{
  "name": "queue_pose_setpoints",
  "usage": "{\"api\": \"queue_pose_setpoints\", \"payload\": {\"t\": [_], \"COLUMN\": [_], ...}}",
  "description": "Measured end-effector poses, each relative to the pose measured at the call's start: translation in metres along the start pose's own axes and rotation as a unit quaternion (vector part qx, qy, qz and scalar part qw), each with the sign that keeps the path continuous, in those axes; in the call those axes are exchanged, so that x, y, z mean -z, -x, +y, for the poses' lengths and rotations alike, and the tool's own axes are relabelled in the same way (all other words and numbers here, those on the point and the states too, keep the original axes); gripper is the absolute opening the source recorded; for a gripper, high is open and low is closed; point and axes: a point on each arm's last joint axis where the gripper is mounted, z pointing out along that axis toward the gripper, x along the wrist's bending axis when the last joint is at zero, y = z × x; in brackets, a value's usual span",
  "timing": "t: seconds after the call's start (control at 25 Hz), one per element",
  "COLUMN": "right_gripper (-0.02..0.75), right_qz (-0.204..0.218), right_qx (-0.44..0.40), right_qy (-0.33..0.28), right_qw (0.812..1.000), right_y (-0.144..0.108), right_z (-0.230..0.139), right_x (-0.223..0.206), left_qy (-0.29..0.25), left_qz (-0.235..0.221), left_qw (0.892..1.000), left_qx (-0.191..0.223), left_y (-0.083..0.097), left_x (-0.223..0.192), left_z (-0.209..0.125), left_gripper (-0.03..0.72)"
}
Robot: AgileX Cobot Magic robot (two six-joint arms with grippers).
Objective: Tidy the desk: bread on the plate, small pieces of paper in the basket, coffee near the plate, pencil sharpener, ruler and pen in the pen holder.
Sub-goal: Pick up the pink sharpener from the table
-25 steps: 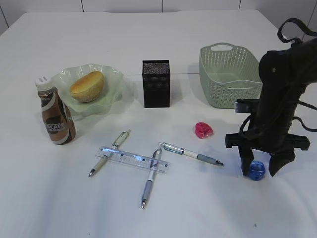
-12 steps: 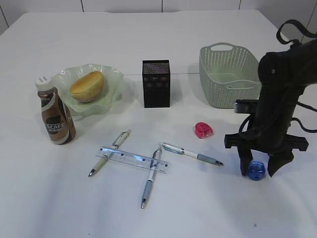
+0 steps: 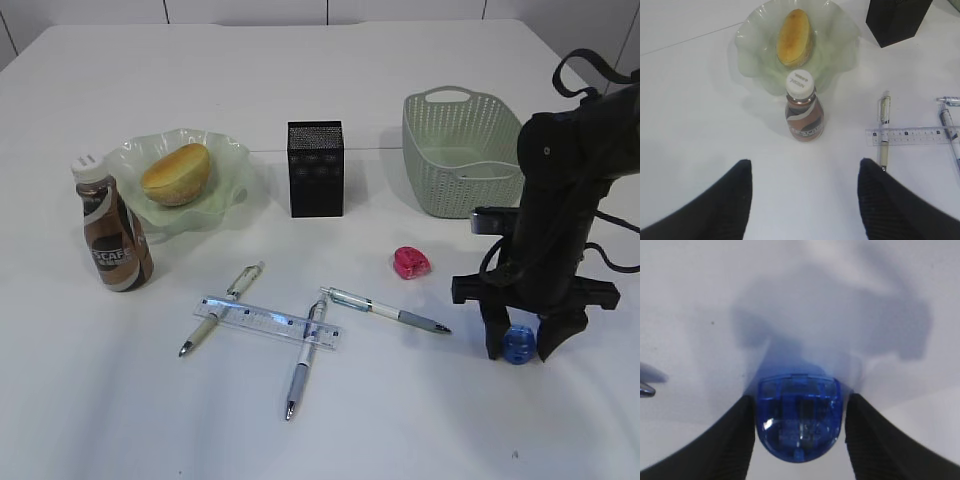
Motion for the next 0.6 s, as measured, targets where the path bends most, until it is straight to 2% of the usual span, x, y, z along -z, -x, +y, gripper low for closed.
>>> {"api": "queue_pose_setpoints", "payload": {"t": [0.2,0.4,0.6], "right_gripper": [0.344,0.333,0.333], "right_qz": [0.001,0.001,-0.010], "right_qx": [0.000,0.000,0.015], "right_qy": [0.004,0.002,-0.032], "right_qw": [1.000,1.000,0.999], "right_y": [-0.0003,-0.0002,0.0002], "right_z": [0.0010,0.0005,-0.0013], "right_x": [0.0004,0.0004,0.0077], "left_qy": [0.000,0.000,0.000], "left_qz": [0.000,0.000,0.000], "left_qw": [1.000,1.000,1.000], "left_qx": [0.000,0.000,0.000], "left_y": [0.0000,0.0000,0.0000], "left_x": [0.0000,0.0000,0.0000], "left_z": [0.0000,0.0000,0.0000], "left_gripper": [0.466,0.466,0.466]}}
